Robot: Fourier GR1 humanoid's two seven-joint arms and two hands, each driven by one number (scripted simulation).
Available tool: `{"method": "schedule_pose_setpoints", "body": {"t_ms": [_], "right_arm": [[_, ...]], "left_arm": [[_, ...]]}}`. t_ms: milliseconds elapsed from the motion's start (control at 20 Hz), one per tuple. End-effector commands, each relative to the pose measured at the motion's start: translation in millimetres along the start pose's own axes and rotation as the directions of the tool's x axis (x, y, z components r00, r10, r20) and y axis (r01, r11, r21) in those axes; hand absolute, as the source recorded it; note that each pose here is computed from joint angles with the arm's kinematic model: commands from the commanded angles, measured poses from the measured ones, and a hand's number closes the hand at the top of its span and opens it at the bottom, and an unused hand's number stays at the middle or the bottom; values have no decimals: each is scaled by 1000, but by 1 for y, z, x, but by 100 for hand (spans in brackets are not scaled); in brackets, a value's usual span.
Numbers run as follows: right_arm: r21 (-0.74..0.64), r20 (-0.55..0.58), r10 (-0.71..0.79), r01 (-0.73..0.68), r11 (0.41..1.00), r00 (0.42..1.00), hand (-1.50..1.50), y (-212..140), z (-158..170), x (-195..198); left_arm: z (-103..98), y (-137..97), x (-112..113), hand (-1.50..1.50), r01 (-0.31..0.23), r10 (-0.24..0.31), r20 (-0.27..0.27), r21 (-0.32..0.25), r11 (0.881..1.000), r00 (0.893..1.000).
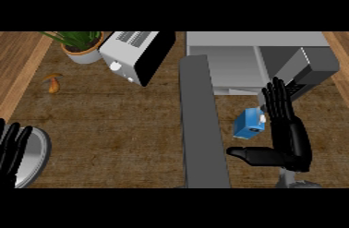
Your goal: Pick up the milk, place it into the microwave and close the microwave
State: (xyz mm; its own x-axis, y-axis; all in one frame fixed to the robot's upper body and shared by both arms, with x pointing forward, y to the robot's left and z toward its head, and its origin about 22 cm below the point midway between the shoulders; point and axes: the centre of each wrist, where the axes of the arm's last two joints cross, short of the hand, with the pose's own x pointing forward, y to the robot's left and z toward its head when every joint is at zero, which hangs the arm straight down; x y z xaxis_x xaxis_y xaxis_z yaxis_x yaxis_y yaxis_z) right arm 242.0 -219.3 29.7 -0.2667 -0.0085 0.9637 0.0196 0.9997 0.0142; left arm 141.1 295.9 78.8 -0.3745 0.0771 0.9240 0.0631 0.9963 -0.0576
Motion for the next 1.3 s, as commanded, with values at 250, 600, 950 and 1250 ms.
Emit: {"method": "schedule_pose_setpoints", "body": {"t_ms": [250, 600, 950, 1250], "right_arm": [[-6, -33, 33, -33, 999, 999, -150, -22, 33, -57], [24, -39, 44, -43, 999, 998, -150, -60, 31, -71], [47, -3, 56, -55, 997, 998, -150, -39, 10, -78], [-1, -9, 105, -105, 994, 994, -150, -59, 18, -113]], "left_arm": [[15, 21, -4, -150, -12, 12, 17, -22, 1000, 1000], [11, 9, 0, -150, -20, 20, 1, -8, 1000, 1000], [-5, 17, 14, -150, -11, 11, 14, -2, 1000, 1000], [7, 3, 6, -150, -8, 8, 17, -7, 1000, 1000]]}}
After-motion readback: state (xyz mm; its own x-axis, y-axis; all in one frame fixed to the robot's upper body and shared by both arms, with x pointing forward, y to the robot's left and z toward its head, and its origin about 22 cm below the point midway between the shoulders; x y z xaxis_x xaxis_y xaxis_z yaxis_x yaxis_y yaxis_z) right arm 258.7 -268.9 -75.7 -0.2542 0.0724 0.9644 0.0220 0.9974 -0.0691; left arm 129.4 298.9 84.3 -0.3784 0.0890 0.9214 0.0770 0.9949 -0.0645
